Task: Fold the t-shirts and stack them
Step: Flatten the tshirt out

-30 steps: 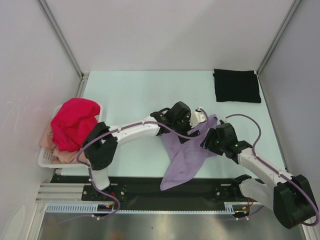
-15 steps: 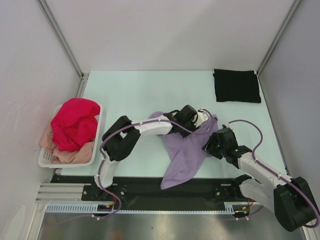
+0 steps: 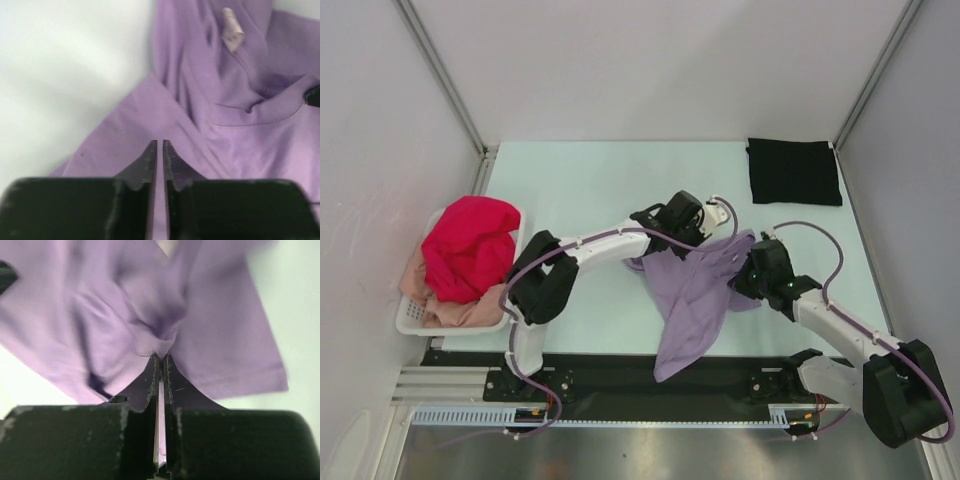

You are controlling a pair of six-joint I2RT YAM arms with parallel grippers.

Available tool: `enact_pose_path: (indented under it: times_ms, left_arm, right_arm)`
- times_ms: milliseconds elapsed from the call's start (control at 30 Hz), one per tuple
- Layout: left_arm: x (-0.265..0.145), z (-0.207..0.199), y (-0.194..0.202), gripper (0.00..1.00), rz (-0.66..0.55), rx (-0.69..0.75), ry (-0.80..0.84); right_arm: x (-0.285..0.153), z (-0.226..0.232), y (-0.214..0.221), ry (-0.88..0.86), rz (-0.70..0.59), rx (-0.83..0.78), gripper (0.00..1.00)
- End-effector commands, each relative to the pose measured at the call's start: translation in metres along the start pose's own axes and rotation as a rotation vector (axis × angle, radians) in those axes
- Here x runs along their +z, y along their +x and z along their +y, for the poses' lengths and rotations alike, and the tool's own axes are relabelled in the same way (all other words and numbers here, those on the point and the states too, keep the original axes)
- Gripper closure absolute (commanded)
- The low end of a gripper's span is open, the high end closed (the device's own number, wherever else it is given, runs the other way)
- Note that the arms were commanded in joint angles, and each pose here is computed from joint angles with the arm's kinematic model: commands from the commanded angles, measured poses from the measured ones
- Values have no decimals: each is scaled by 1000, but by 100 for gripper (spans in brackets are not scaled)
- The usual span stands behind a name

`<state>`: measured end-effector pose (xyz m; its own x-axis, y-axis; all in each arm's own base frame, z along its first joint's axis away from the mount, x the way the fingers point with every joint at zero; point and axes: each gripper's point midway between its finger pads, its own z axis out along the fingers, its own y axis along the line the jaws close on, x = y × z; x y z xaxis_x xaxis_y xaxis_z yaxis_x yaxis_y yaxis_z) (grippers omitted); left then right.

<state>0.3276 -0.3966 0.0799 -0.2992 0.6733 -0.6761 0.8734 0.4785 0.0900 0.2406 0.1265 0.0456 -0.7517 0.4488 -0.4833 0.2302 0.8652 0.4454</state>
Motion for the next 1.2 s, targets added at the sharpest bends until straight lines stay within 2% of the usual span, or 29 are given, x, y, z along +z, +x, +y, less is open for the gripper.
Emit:
enact_pose_path:
  times_ms: [0, 133, 167, 233, 267, 300, 333, 367, 400, 433, 467, 500, 533, 567, 600, 633, 667, 700, 733, 767, 800, 833, 867, 900, 933, 967, 1000, 1033, 1167]
  left_arm:
    - [-33, 35, -33, 98, -94, -43, -54]
    - [-73, 91, -50, 100, -142, -81, -175]
    - [-103, 122, -63, 100, -187, -111, -232]
    - [-140, 157, -76, 100, -245, -147, -299]
    - [-171, 173, -86, 100, -294, -166, -337]
    - [-202, 202, -91, 100, -349, -198, -386]
    - [-221, 213, -94, 100, -376, -205, -409]
    - [-235, 221, -92, 100, -383, -206, -431]
    - [-262, 232, -93, 100, -406, -187, -478]
    - [-271, 235, -89, 99, -406, -183, -493]
    - [-275, 241, -76, 92, -390, -190, -508]
    - [-296, 237, -77, 87, -427, -178, -521]
    - [-302, 237, -74, 81, -435, -177, -525]
    - [-310, 237, -71, 72, -446, -177, -534]
    - [-316, 241, -61, 66, -441, -189, -546]
    - [-325, 238, -61, 61, -454, -188, -543]
    - [-328, 238, -57, 51, -446, -197, -542]
    - [-336, 241, -47, 35, -442, -212, -549]
    - [-336, 241, -47, 35, -442, -212, -549]
    - [-340, 239, -47, 31, -451, -208, -547]
    - [-339, 239, -43, 27, -442, -212, -544]
    - [-337, 238, -41, 25, -437, -213, -539]
    - [-335, 235, -40, 23, -434, -209, -522]
    - [-328, 233, -36, 21, -425, -210, -503]
    - [-322, 230, -33, 20, -414, -204, -482]
    - [-316, 227, -31, 19, -411, -201, -459]
    - [-305, 224, -24, 19, -395, -207, -426]
    - [-297, 221, -21, 18, -387, -217, -403]
    - [-247, 199, 3, 19, -290, -227, -276]
  right_arm:
    - [-18, 31, -60, -56, -153, -86, 100]
    - [-34, 80, -127, -154, -258, -187, 100]
    - [-53, 112, -167, -215, -336, -202, 100]
    - [-51, 137, -200, -267, -348, -227, 100]
    - [-85, 174, -246, -344, -456, -239, 100]
    - [-93, 189, -262, -373, -479, -251, 100]
    - [-86, 200, -276, -374, -470, -260, 100]
    - [-98, 215, -290, -402, -497, -270, 100]
    - [-135, 247, -316, -485, -573, -287, 100]
    - [-136, 262, -320, -514, -568, -299, 100]
    - [-146, 276, -323, -554, -571, -310, 100]
    - [-196, 311, -332, -679, -632, -360, 100]
    - [-212, 328, -327, -740, -627, -406, 100]
    - [-222, 353, -305, -816, -577, -471, 100]
    - [-244, 369, -286, -904, -560, -584, 100]
    - [-278, 379, -278, -962, -575, -631, 100]
    - [-299, 384, -264, -1017, -568, -661, 100]
    - [-339, 369, -241, -1135, -512, -690, 100]
    - [-340, 369, -241, -1136, -511, -690, 100]
    - [-319, 356, -231, -1137, -436, -643, 100]
    - [-321, 342, -224, -1155, -404, -638, 100]
    - [-347, 315, -228, -1139, -467, -614, 100]
    - [-335, 297, -229, -1112, -444, -548, 100]
    - [-289, 268, -221, -1031, -358, -464, 100]
    - [-286, 235, -227, -947, -409, -408, 100]
    - [-264, 211, -224, -871, -381, -345, 100]
    - [-215, 176, -211, -750, -321, -239, 100]
    - [-201, 148, -213, -667, -337, -171, 100]
    - [-115, 85, -176, -495, -210, -10, 100]
